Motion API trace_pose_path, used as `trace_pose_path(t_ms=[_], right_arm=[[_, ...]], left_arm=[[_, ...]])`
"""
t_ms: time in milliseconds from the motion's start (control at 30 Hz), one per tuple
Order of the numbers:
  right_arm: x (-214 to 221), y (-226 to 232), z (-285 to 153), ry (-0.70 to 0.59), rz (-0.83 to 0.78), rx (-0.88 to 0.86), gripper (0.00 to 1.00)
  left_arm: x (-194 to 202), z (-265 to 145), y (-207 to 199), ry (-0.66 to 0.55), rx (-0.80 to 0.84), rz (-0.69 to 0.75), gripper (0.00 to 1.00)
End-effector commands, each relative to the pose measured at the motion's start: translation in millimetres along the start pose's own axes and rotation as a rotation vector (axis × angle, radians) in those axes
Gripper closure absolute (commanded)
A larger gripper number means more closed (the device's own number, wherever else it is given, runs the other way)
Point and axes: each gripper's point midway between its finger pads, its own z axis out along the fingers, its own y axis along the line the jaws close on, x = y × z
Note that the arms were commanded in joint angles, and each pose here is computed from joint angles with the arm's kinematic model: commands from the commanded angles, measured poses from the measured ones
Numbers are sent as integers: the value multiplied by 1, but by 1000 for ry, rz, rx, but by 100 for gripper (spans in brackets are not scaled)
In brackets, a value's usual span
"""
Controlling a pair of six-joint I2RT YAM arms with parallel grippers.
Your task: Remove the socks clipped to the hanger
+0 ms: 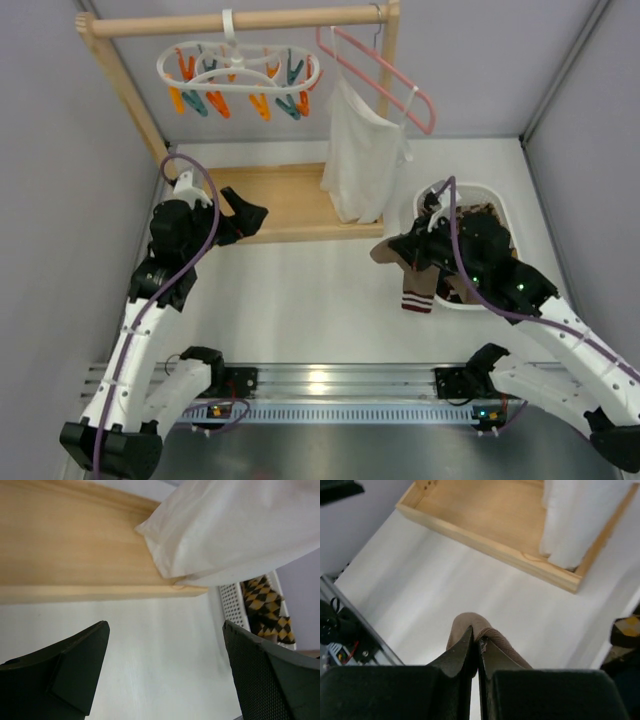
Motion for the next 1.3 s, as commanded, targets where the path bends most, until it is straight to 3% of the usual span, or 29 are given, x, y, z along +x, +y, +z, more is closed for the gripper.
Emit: trace_pose_path(t_ms=[0,267,367,767,933,1133,1267], right_arm=[[-33,-41,-45,-133,28,288,97],[-65,-71,-106,-251,40,540,98],[-70,-73,-113,-272,43,560,98],[-51,-98,-87,-203,42,631,100],[-46,-110,-58,-210,108,537,100],[-54,-118,-56,-232,142,488,100],[-49,-147,-63,-221,184,591,100]], left_arm=[[27,-26,25,71,-98,60,2],[42,-47,44,122,-162,189,2],[45,-49,55,103,-212,173,2],[42,-55,56,66,-226,161,2],[43,-55,56,67,-223,161,2],[43,-56,56,63,-221,160,2],[42,-57,54,55,-216,160,2]])
